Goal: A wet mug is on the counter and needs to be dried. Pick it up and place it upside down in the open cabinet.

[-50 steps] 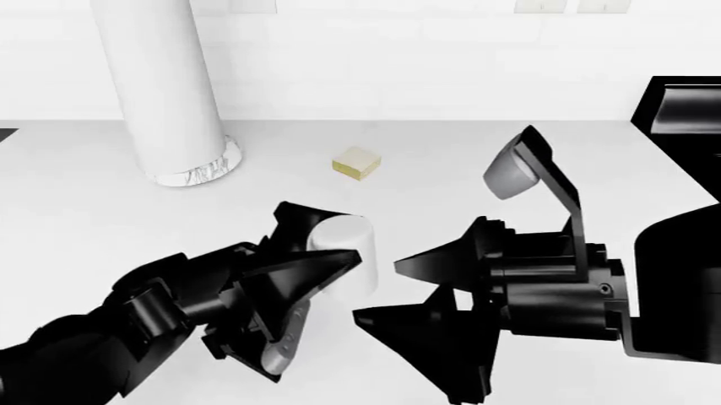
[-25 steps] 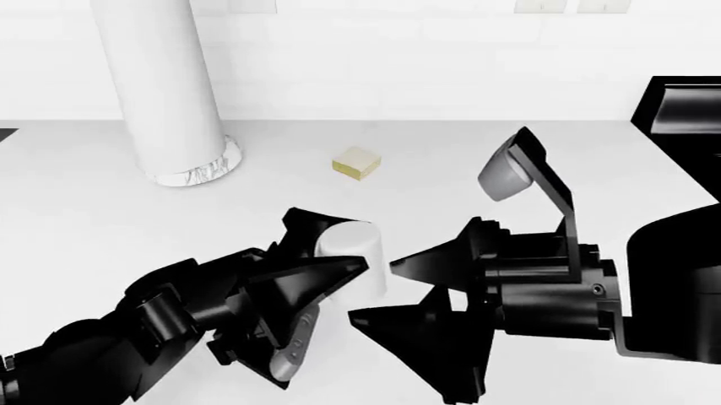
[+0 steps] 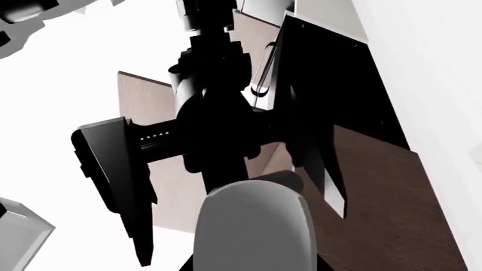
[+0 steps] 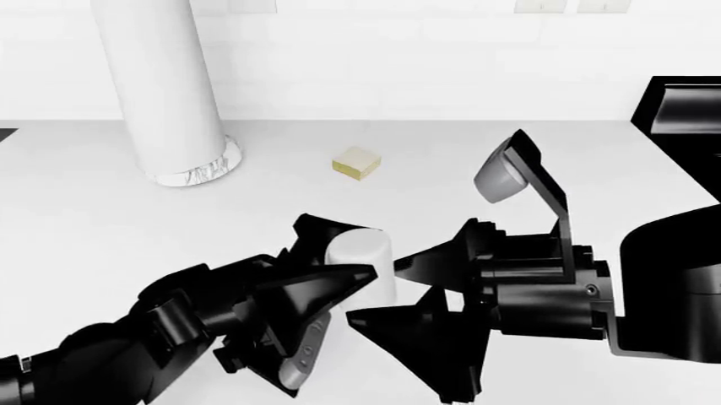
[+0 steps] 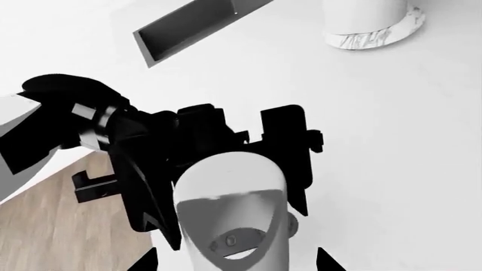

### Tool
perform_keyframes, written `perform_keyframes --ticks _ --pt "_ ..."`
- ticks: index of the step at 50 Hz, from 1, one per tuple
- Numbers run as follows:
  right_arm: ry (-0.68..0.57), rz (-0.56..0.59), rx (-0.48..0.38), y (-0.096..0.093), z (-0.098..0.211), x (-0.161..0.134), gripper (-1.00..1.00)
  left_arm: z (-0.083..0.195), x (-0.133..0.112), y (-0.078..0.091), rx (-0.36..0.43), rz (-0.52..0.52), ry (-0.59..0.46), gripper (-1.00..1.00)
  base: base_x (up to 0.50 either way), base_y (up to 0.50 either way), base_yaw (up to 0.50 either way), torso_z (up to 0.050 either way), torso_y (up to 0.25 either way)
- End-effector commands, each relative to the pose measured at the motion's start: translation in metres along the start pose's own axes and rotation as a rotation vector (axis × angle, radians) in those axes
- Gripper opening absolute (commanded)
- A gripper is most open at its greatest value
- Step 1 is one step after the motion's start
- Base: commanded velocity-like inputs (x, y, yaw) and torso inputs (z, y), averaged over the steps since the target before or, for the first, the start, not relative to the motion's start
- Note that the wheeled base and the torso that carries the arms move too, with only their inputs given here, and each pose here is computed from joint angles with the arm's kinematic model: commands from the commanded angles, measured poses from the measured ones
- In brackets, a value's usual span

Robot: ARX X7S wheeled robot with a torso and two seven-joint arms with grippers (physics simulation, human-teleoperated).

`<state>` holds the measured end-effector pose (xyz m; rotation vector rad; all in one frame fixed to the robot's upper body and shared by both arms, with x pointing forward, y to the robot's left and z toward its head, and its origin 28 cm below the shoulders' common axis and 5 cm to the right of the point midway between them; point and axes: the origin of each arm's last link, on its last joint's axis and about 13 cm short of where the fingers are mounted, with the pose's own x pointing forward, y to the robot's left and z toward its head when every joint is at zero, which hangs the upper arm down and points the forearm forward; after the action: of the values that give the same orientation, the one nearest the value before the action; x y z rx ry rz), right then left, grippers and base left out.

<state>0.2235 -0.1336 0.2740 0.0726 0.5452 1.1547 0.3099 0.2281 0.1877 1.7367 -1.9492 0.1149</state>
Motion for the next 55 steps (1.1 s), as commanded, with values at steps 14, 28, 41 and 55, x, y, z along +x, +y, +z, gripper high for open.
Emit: perform_keyframes --ticks 14,28,41,55 --pt "0.004 0.002 0.002 -0.002 -0.002 0.002 1.00 -0.002 0.008 0.001 -0.003 0.061 0.054 -1.00 0.00 0.00 0.00 0.000 0.000" --pt "0.003 0.001 0.000 -0.002 -0.002 0.002 1.00 0.003 0.007 -0.001 -0.014 0.060 0.052 -1.00 0.00 0.00 0.00 0.000 0.000" --pt "0.003 -0.008 -0.010 -0.002 -0.003 0.002 1.00 0.007 0.006 -0.002 -0.026 0.058 0.047 -1.00 0.00 0.00 0.00 0.000 0.000" --pt "0.001 -0.013 -0.014 -0.001 -0.004 0.003 -1.00 0.010 0.005 -0.003 -0.033 0.055 0.039 -1.00 0.00 0.00 0.00 0.000 0.000"
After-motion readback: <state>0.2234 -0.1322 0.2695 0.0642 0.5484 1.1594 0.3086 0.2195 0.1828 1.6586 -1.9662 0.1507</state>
